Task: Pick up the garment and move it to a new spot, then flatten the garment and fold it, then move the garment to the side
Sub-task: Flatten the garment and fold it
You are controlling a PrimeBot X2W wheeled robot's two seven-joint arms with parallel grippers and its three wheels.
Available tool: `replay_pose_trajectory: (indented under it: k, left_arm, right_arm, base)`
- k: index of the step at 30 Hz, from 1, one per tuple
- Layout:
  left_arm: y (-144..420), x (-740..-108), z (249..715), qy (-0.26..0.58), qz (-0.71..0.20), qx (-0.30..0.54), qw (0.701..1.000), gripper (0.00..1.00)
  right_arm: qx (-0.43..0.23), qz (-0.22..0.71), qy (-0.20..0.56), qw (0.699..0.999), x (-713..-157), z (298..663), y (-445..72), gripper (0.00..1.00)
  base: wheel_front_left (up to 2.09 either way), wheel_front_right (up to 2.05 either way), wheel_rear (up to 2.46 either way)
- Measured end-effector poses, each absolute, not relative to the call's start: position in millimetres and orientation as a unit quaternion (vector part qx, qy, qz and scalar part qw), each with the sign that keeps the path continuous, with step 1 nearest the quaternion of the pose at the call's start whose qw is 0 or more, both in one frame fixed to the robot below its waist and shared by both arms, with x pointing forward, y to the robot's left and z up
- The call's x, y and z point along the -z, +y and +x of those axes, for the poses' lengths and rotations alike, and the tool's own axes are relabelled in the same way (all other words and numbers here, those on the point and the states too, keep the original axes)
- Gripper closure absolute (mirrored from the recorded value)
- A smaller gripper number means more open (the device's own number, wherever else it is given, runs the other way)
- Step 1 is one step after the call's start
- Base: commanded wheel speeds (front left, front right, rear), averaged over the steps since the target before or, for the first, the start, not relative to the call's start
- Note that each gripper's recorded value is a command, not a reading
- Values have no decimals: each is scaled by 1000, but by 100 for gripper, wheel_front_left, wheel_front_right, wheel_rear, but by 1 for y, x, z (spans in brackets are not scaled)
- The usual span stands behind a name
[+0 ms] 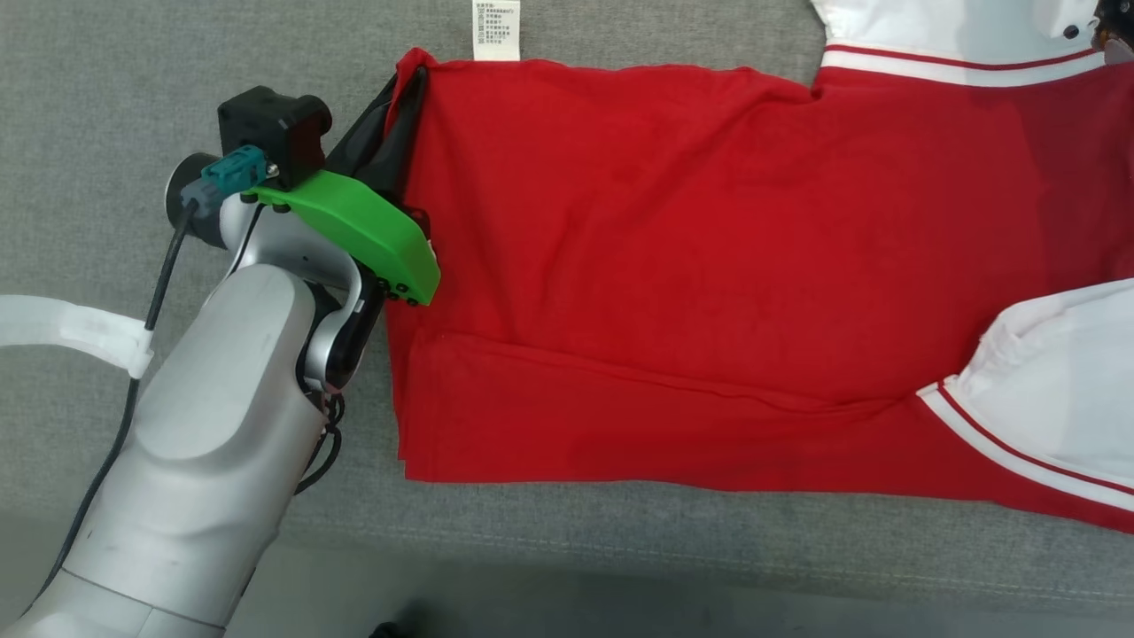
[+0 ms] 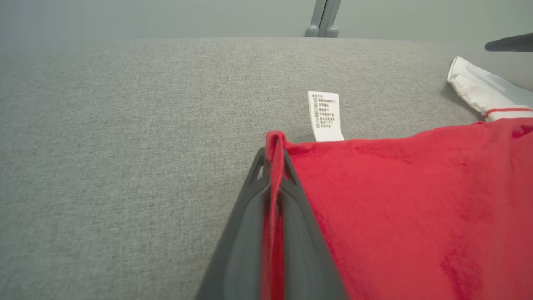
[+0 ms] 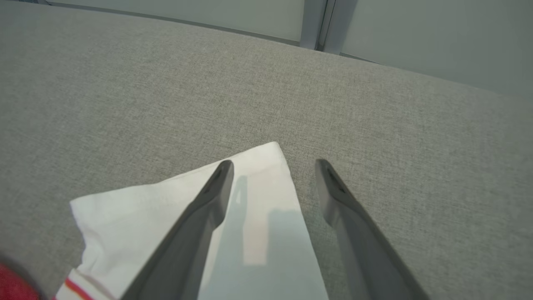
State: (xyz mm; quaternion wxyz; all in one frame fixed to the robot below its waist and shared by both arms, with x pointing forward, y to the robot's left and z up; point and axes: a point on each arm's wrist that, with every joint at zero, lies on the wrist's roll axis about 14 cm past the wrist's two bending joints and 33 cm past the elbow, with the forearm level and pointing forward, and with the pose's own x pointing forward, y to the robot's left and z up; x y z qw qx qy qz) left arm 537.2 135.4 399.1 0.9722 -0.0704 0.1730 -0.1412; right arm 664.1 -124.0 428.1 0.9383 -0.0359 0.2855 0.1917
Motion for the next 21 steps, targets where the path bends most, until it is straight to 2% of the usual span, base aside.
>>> replay_pose_trajectory:
  k: [12,13,14,16,17,18,21]
  left_arm:
    - [146,-383,533,188,-68,129,971,100]
    - [146,-383,534,187,-67,129,971,100]
    - [145,-384,535,187,-67,130,972,100]
    - [144,-384,535,186,-66,132,971,100]
    - [144,-384,536,186,-66,132,971,100]
    - [144,-384,536,187,-66,132,971,100]
    - [145,-383,536,188,-65,133,971,100]
  right_arm:
    - [-203,-52,346,915,-381,675,-102,0]
    - [-202,-55,348,914,-380,675,-103,16]
    - [-202,-57,349,913,-380,675,-103,46]
    - [-202,-58,352,912,-379,674,-104,70]
    - [-202,-59,354,911,-378,673,-104,97]
    - [-202,-61,356,911,-378,672,-105,100]
    - [-202,-68,348,913,-380,672,-106,100]
  base:
    - [0,0,0]
    - [0,0,0]
    - [0,0,0]
    - [0,0,0]
    - [0,0,0]
    - [0,0,0]
    - [0,0,0]
